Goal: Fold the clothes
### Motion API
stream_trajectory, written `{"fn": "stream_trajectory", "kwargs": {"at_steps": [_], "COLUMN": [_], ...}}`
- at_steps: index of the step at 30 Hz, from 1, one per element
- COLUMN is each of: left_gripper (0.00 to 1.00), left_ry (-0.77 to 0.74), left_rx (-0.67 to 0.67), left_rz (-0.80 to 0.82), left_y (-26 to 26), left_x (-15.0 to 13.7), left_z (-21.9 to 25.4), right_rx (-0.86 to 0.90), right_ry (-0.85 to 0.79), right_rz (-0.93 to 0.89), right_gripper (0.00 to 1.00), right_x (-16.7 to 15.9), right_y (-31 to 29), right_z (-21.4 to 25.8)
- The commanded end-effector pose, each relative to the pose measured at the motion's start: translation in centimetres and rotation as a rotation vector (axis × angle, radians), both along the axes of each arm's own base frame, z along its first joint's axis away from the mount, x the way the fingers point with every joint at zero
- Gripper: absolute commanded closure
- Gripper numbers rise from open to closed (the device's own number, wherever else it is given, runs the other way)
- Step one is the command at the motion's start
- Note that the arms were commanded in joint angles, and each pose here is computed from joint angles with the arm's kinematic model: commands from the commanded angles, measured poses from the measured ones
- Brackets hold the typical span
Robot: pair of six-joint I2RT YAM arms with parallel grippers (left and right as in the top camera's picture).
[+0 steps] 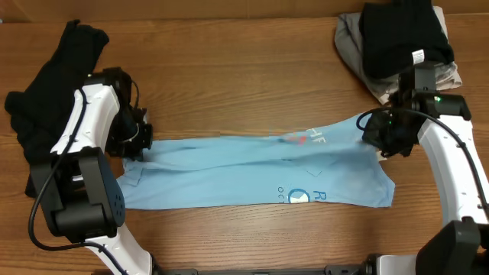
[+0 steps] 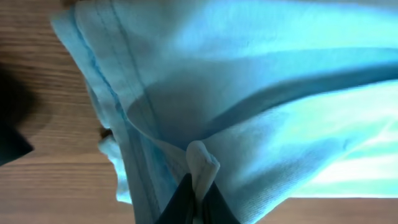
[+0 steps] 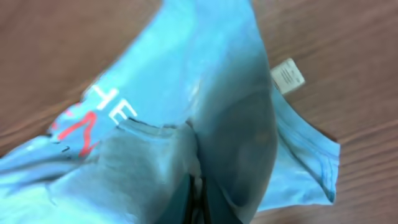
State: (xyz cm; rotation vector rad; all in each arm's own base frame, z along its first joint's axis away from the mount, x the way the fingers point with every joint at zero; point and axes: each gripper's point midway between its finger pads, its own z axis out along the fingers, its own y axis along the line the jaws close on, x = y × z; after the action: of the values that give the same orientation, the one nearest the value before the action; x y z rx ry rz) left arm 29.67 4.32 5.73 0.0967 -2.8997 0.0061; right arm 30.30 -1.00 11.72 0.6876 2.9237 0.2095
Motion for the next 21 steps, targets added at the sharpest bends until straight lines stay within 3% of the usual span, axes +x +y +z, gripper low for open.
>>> {"fn": "stream_trajectory", "kwargs": {"at_steps": [1,5,9,11,15,17,21], "left_gripper": [0.96,0.96,0.93,0.84,0.72,0.66,0.64], "left_ry": [0.018,0.016,0.025,0.027,0.02,0.013,-0.014], "left_rx": [0.011,0.008,0.006,0.008,0.015,0.015,0.003], "left_rz": [0.014,0.016,0.016,0.015,0.014,0.014,-0.006], "left_y": [0.2,0.1,0.0,0.0,0.2,0.2,0.1], "left_x": [-0.9,-1.5,-2.1,-2.2,-2.0,-1.8,-1.0], "left_z": [-1.3,-3.1,-3.9,-4.0,-4.1,-4.1,-3.9], "right_rx": [0.011,0.013,0.007,-0.02,-0.043,-0.043,-0.02], "right_ry": [0.034,0.061,0.082,0.097,0.112,0.109,0.072], "right_rz": [-0.013,-0.013,-0.025,-0.062,-0.085,-0.088,-0.11], "right_gripper": [0.96,0.95,0.74,0.58,0.37,0.28,0.21], "right_x": [-0.9,-1.8,-2.6,-3.1,-3.7,-3.7,-2.8], "right_y": [0.0,0.1,0.0,-0.5,-0.9,-1.0,-1.3], "right_z": [-1.6,-3.3,-4.8,-5.5,-6.8,-7.2,-7.1]}}
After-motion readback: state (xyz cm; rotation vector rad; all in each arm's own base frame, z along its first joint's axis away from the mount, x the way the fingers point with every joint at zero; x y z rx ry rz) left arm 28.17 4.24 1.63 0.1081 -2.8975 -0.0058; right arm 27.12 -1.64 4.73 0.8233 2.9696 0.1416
